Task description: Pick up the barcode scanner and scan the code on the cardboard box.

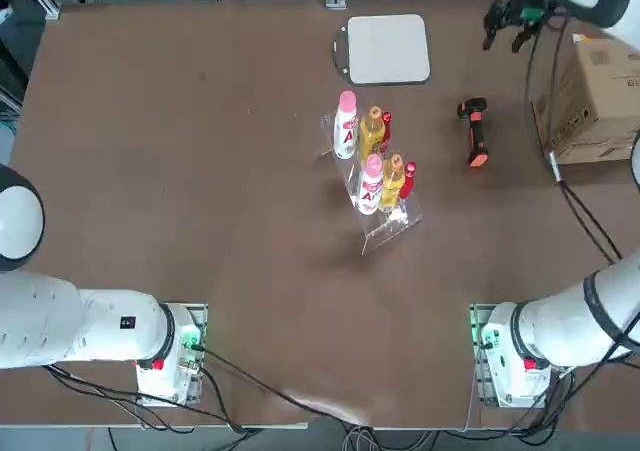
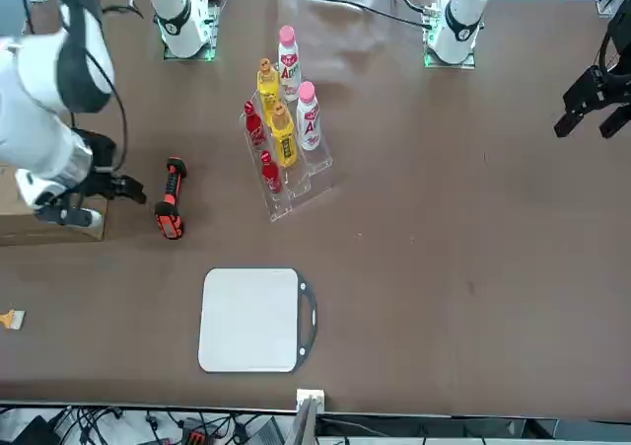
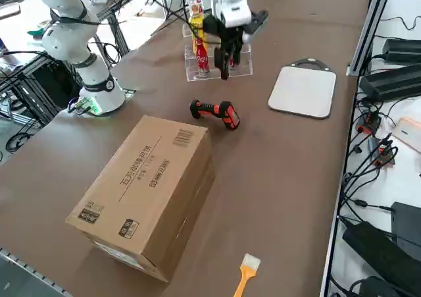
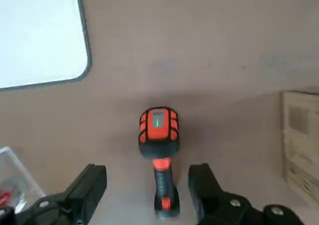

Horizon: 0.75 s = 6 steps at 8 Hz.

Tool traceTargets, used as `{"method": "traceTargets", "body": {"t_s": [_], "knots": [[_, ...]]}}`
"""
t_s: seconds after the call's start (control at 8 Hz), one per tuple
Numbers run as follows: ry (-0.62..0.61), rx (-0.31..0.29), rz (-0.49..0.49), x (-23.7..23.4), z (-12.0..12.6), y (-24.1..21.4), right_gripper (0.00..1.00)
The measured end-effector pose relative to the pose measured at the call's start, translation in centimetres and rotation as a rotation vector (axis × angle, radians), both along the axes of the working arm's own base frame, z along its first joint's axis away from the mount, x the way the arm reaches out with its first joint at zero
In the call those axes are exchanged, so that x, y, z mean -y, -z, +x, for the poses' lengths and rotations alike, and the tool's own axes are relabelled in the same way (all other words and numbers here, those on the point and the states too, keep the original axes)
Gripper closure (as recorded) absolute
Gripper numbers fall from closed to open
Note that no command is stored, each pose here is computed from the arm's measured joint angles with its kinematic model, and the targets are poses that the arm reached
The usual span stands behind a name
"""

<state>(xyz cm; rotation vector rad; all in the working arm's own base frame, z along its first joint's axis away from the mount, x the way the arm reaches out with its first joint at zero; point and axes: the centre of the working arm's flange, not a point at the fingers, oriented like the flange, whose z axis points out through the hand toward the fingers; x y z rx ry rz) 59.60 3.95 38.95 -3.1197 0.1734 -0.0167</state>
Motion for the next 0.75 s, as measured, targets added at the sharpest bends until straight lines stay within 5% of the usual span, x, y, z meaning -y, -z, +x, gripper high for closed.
{"method": "traceTargets", "body": {"t_s": [0.38,0.75], "knots": [[-0.011,0.050,-0.009,-0.4,-5.2,10.3,0.00],[-0.037,0.023,-0.016,-1.7,-6.2,12.7,0.00]]}}
